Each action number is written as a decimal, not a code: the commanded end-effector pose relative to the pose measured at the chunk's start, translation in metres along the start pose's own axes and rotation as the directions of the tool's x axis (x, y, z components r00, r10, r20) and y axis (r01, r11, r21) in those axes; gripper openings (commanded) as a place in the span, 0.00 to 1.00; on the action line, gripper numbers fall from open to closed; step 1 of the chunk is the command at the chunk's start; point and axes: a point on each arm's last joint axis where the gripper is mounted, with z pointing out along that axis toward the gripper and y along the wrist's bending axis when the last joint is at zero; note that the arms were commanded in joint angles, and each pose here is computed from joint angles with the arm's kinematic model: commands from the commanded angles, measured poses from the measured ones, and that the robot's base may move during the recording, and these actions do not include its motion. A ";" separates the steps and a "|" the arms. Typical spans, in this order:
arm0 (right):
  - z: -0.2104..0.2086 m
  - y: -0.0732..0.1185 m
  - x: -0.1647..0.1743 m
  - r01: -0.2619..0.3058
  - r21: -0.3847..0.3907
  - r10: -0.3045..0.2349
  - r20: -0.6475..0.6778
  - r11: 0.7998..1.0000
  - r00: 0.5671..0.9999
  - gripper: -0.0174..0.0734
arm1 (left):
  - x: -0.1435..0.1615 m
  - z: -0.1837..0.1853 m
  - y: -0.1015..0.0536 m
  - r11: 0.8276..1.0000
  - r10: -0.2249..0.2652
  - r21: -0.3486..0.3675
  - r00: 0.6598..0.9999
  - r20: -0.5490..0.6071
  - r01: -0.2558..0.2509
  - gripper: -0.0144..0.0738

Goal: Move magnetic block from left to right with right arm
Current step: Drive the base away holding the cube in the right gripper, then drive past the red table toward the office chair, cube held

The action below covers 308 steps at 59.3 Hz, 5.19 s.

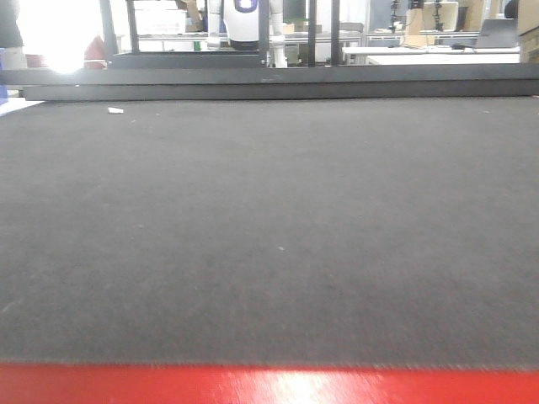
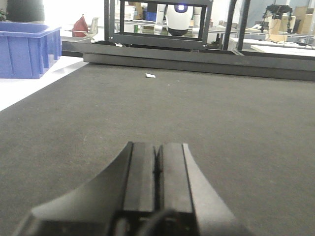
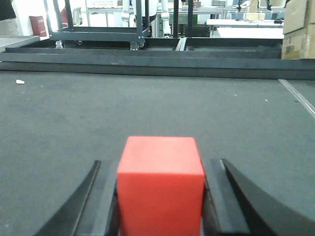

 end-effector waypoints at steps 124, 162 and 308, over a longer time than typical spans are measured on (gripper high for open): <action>-0.001 0.001 -0.016 0.021 0.000 -0.021 0.106 1.000 0.994 0.47 | -0.005 -0.001 -0.001 1.000 -0.005 0.009 0.996 0.088 0.004 0.03; -0.001 0.001 -0.016 0.021 0.000 -0.021 0.106 1.000 0.994 0.47 | -0.005 -0.001 -0.001 1.000 -0.005 0.009 0.996 0.088 0.004 0.03; -0.001 0.001 -0.016 0.021 0.000 -0.021 0.106 1.000 0.994 0.47 | -0.005 -0.001 -0.001 1.000 -0.005 0.009 0.996 0.088 0.004 0.03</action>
